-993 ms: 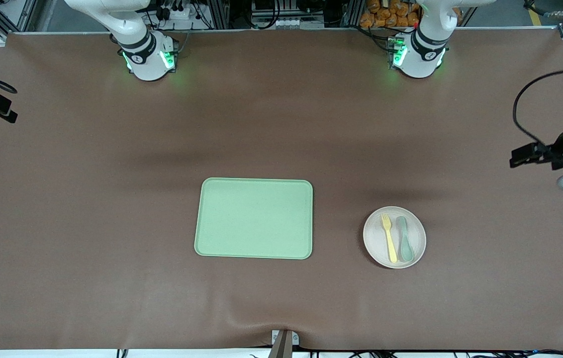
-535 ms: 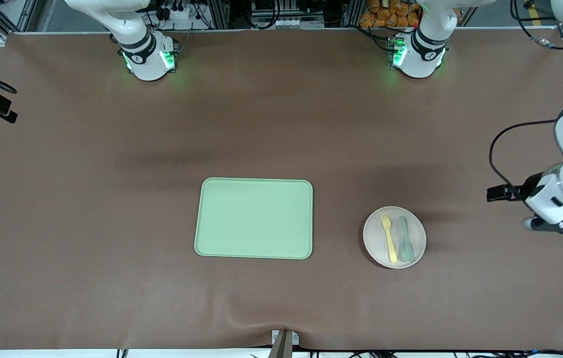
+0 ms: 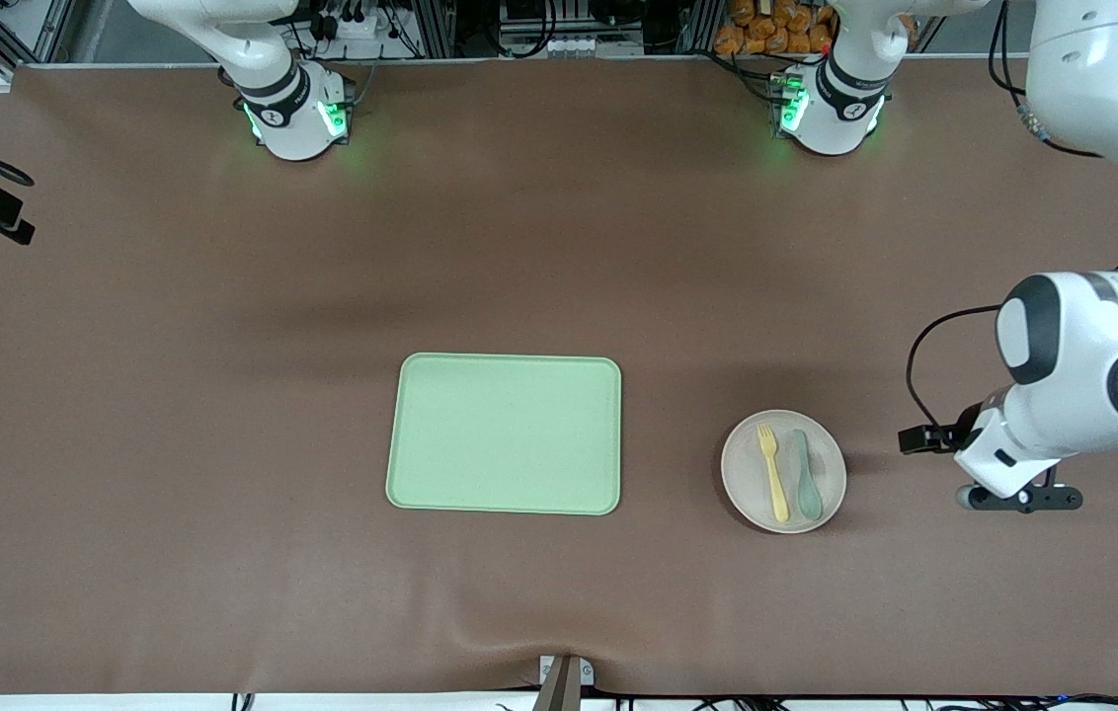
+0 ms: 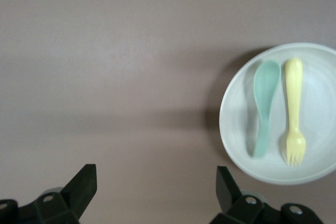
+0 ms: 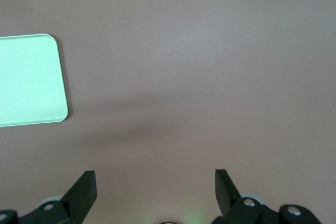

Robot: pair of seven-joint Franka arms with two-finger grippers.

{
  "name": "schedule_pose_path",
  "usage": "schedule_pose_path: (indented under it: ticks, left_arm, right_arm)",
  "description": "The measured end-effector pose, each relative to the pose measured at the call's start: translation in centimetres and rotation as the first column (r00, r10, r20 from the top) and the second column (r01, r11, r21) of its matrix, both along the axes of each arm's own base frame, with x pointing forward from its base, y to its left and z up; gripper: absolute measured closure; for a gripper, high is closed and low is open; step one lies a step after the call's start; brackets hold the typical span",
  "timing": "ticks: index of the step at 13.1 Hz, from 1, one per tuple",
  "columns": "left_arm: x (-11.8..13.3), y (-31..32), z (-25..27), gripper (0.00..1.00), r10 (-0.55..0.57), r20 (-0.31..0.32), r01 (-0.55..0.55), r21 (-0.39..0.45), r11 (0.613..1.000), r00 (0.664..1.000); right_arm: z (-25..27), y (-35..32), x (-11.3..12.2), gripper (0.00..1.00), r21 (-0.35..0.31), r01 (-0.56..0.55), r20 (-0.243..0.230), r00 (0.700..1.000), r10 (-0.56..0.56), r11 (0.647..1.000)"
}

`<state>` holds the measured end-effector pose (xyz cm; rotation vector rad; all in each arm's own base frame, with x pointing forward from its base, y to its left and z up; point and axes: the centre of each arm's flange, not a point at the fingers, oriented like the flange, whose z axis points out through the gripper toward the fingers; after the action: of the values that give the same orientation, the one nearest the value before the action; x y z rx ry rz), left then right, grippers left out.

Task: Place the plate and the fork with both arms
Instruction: 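Reach the left gripper down to the white plate's rim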

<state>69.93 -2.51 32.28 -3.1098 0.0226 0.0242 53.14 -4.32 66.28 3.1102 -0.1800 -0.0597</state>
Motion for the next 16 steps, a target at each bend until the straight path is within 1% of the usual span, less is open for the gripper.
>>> schedule_pose_path:
  ticks: [1, 4, 8, 9, 10, 11, 12, 13, 14, 16]
  left_arm:
    - [0.4, -0.3, -1.7, 0.00, -0.005, 0.010, 0.005, 0.001, 1.000, 1.000]
    - [0.9, -2.4, -5.9, 0.00, -0.035, 0.011, 0.035, 0.003, 0.999, 0.999]
    - [0.9, -4.5, -9.3, 0.01, -0.028, -0.011, 0.028, 0.002, 1.000, 1.000]
    - [0.8, -5.1, -9.9, 0.04, -0.034, -0.013, 0.034, 0.003, 0.999, 0.999]
    - [0.9, -5.3, -10.3, 0.10, -0.036, -0.005, 0.036, 0.002, 0.999, 0.999]
    - [1.0, -5.3, -10.8, 0.11, -0.034, 0.000, 0.034, 0.002, 0.999, 0.999]
    - [1.0, -5.3, -11.1, 0.19, -0.030, 0.000, 0.030, 0.003, 1.000, 1.000]
    - [1.0, -5.3, -11.3, 0.30, -0.028, -0.001, 0.028, 0.003, 1.000, 1.000]
    - [1.0, -5.1, -11.4, 0.30, -0.022, 0.000, 0.022, -0.001, 1.000, 1.000]
    - [1.1, -4.8, -11.4, 0.42, 0.006, 0.004, -0.006, -0.030, 1.000, 1.000]
  right_arm:
    - [0.0, 0.0, 0.0, 0.00, 0.000, 0.000, 0.000, 1.000, 0.000, 1.000]
    - [0.0, -0.1, 0.0, 0.00, 0.000, 0.002, 0.000, 1.000, -0.002, 1.000]
    - [0.0, -0.2, 0.0, 0.00, 0.000, 0.003, 0.000, 1.000, -0.003, 1.000]
    - [0.0, -0.2, 0.0, 0.00, 0.000, 0.004, 0.000, 1.000, -0.004, 1.000]
    - [0.0, -0.2, 0.0, 0.00, 0.000, 0.004, 0.000, 1.000, -0.004, 1.000]
    - [0.0, -0.2, 0.0, 0.00, 0.000, 0.004, 0.000, 1.000, -0.004, 1.000]
    - [0.0, -0.2, 0.0, 0.00, 0.000, 0.004, 0.000, 1.000, -0.004, 1.000]
    - [0.0, -0.2, 0.0, 0.00, 0.000, 0.004, 0.000, 1.000, -0.004, 1.000]
    - [0.0, -0.2, 0.0, 0.00, 0.000, 0.004, 0.000, 1.000, -0.004, 1.000]
    - [0.0, -0.2, 0.0, 0.00, 0.000, 0.004, 0.000, 1.000, -0.004, 1.000]
